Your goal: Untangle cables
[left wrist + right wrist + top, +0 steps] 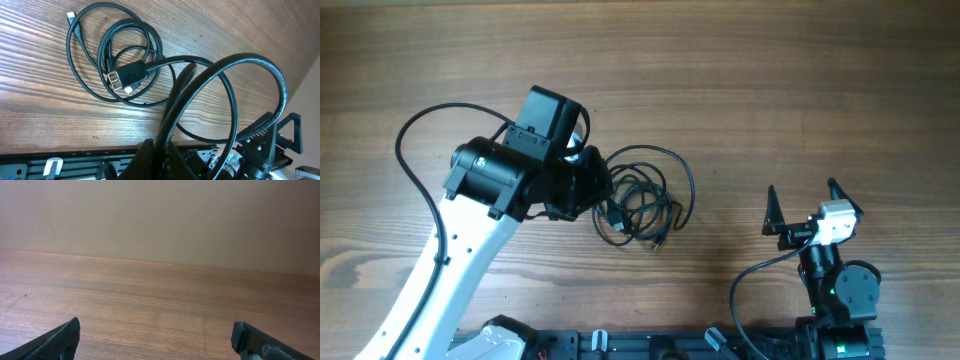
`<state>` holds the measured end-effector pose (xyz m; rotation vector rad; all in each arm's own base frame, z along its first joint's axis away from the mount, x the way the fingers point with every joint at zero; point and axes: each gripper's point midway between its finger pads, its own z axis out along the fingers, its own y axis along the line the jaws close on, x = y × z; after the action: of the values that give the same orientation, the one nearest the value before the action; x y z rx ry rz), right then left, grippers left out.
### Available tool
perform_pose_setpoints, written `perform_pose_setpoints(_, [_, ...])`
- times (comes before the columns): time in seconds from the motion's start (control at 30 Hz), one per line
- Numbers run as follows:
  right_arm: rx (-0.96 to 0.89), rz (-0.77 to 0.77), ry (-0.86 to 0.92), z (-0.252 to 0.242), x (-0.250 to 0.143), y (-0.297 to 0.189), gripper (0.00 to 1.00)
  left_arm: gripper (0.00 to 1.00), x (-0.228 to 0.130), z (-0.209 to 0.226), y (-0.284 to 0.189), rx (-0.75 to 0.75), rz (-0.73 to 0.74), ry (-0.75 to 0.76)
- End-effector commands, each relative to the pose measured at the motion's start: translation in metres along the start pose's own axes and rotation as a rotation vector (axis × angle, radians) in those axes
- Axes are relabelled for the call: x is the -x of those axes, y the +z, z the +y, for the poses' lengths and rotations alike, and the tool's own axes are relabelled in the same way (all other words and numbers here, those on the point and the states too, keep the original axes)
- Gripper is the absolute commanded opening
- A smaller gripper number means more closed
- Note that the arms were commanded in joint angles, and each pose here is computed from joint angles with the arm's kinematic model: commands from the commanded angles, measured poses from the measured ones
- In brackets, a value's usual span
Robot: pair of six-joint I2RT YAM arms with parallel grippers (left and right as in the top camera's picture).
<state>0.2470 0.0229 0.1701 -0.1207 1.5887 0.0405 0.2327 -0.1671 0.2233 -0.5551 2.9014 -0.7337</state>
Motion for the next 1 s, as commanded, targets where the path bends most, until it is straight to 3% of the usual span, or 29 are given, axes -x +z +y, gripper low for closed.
perform_pose_setpoints(0.0, [0.010,-0.006,-0.002,0.001,0.001,0.000,1.00,0.10,0.001,-0.003,-0.008,-0.014,-0.031,0.010])
perform_pose_setpoints(0.27, [0.010,-0.005,-0.001,0.001,0.001,0.000,1.00,0.09,0.001,-0.003,-0.008,-0.013,-0.029,0.009])
perform_pose_setpoints(0.63, [0.010,-0.005,-0.002,0.001,0.001,0.000,1.00,0.21,0.013,0.011,-0.010,0.065,-0.105,0.005])
perform_pose_setpoints(0.73, [0.010,-0.005,-0.002,0.001,0.001,0.000,1.00,0.43,0.007,0.012,-0.004,0.070,-0.082,0.011])
perform_pose_setpoints(0.77, [0.010,-0.005,-0.001,0.001,0.001,0.000,1.00,0.56,0.001,0.014,0.003,0.088,-0.057,0.023])
perform_pose_setpoints(0.8, [0.010,-0.006,-0.001,0.001,0.001,0.000,1.00,0.63,-0.003,0.016,0.009,0.101,-0.040,0.033])
perform_pose_setpoints(0.97, [0.009,-0.006,-0.002,0.001,0.001,0.000,1.00,0.74,-0.012,0.023,0.051,0.175,0.038,0.047])
